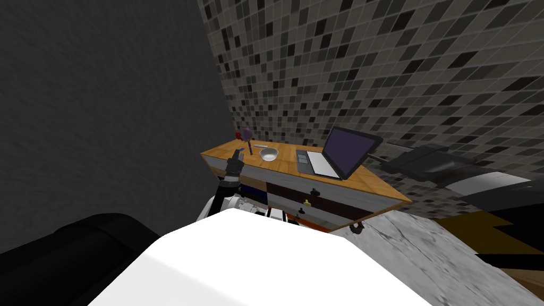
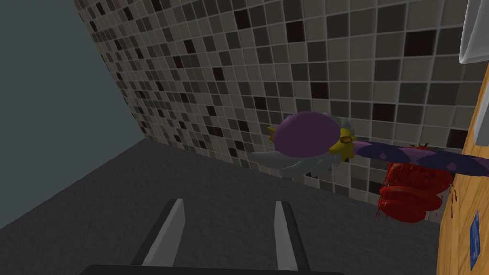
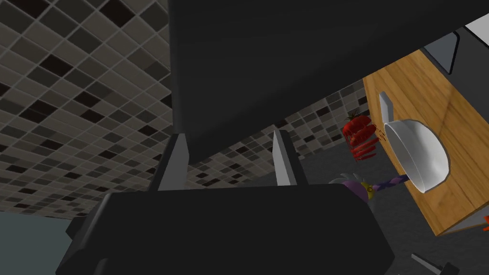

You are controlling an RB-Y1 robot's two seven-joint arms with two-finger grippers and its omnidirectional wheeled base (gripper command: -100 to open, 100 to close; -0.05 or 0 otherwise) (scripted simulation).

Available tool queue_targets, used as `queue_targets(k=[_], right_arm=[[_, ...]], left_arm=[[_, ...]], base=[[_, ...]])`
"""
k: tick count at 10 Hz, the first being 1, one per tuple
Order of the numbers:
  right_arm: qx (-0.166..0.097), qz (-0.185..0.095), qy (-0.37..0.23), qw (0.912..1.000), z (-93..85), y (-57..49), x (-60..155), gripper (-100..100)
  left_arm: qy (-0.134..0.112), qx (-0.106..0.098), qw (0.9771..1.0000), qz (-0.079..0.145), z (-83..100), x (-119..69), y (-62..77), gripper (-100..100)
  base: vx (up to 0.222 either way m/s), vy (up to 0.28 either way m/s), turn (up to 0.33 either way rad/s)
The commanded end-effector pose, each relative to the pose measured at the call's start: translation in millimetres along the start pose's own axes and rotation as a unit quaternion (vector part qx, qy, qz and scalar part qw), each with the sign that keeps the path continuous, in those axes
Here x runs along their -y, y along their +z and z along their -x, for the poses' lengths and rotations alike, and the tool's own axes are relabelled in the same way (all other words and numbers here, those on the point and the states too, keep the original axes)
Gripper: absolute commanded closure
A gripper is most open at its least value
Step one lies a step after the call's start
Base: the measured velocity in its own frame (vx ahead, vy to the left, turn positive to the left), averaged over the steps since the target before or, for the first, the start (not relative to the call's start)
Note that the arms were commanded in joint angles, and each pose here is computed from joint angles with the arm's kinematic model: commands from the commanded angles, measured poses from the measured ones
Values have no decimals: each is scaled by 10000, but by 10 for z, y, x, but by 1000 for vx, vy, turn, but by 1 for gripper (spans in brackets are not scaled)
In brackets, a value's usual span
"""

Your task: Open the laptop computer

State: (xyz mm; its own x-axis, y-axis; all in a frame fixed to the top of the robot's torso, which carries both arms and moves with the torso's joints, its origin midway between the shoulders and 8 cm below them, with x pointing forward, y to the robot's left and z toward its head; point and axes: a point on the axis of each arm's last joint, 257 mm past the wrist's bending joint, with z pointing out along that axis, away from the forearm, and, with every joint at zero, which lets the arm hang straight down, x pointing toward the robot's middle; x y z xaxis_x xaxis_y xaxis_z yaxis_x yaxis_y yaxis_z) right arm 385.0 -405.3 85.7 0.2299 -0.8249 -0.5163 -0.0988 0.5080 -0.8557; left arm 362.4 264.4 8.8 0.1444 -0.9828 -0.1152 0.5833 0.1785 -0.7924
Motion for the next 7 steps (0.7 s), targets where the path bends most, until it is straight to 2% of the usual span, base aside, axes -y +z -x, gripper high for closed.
queue_targets(k=[1,7], right_arm=[[17,246,-635,9977,125,37,-87,100],[186,748,-1706,9823,402,121,-336,100]], left_arm=[[-1,0,10000,-1,-1,1,0,0],[0,0,10000,-1,0,0,0,0]], base=[[40,98,-137],[36,61,-141]])
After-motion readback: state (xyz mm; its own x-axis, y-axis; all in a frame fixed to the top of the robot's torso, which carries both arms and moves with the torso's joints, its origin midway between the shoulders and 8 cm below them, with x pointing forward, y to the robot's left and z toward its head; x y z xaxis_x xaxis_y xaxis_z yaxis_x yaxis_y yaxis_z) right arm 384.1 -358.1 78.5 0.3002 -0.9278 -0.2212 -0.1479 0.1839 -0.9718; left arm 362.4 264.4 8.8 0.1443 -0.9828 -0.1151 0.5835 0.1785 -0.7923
